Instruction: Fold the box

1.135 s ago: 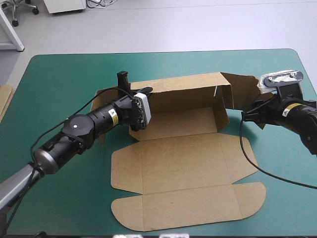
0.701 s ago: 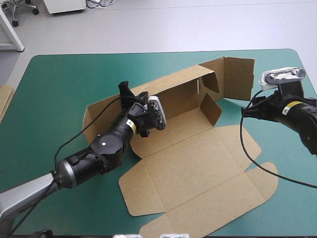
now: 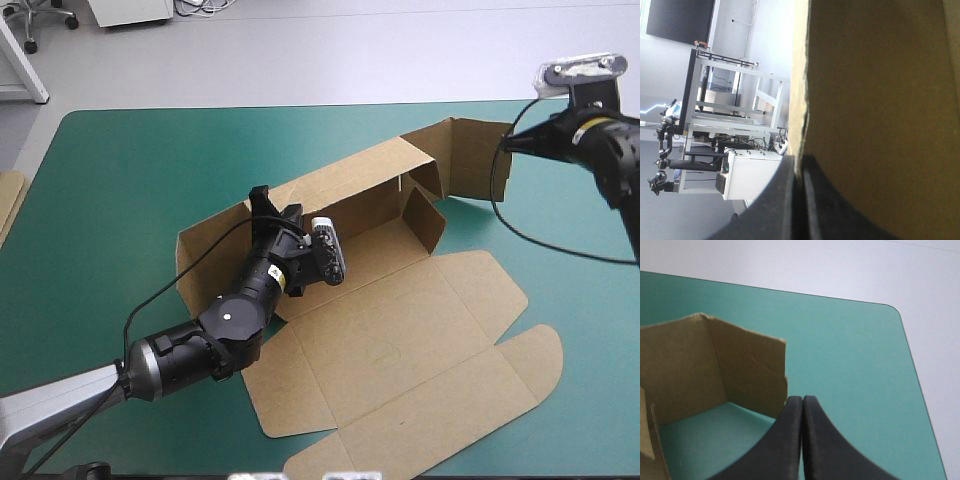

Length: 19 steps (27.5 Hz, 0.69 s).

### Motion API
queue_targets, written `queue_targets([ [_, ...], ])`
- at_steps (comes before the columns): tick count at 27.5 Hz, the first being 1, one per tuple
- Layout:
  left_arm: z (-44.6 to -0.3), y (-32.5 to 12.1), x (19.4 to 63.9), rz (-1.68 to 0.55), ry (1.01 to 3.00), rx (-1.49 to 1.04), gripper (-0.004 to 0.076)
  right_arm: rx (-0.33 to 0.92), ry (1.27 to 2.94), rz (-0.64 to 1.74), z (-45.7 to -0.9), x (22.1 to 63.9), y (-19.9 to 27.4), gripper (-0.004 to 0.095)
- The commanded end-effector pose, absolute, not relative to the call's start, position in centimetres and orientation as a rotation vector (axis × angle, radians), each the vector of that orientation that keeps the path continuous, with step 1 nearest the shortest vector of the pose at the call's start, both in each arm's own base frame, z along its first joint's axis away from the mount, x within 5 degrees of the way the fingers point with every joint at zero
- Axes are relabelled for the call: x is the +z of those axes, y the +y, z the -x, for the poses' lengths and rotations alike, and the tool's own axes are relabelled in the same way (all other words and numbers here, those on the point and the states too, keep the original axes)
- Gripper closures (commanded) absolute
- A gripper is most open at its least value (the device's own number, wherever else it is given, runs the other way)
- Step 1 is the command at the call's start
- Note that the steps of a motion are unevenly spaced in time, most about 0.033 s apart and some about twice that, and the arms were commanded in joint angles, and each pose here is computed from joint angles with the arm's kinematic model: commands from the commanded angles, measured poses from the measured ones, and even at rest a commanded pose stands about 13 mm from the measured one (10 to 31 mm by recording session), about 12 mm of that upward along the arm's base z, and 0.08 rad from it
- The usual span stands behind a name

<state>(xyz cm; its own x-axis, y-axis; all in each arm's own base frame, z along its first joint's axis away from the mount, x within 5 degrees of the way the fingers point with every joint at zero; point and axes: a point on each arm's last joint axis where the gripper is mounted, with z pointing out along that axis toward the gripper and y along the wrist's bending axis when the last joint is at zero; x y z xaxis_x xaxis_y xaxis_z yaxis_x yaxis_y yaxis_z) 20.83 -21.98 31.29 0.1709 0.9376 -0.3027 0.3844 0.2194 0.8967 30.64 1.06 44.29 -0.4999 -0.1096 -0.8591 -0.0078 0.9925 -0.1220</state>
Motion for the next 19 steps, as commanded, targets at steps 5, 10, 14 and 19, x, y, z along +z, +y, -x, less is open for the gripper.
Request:
queue_targets([
  [5, -20.5, -22.0, 33.2, -1.317, 1.331, 0.646, 0.0734, 0.217, 2.024, 0.107, -38.3, 47.2, -1.0, 0.0928],
  [10, -20.3, -22.5, 33.3, -1.351, 1.283, 0.610, 0.0734, 0.274, 2.054, 0.124, -41.9, 45.9, -1.0, 0.0928],
  [14, -20.5, -22.9, 33.2, -1.390, 1.197, 0.665, 0.0734, 0.288, 2.068, 0.132, -43.7, 44.7, -1.1, 0.0928],
  [19, -20.6, -23.8, 32.5, -1.450, 1.145, 0.645, 0.0734, 0.274, 2.106, 0.162, -45.0, 42.8, -1.2, 0.0927],
])
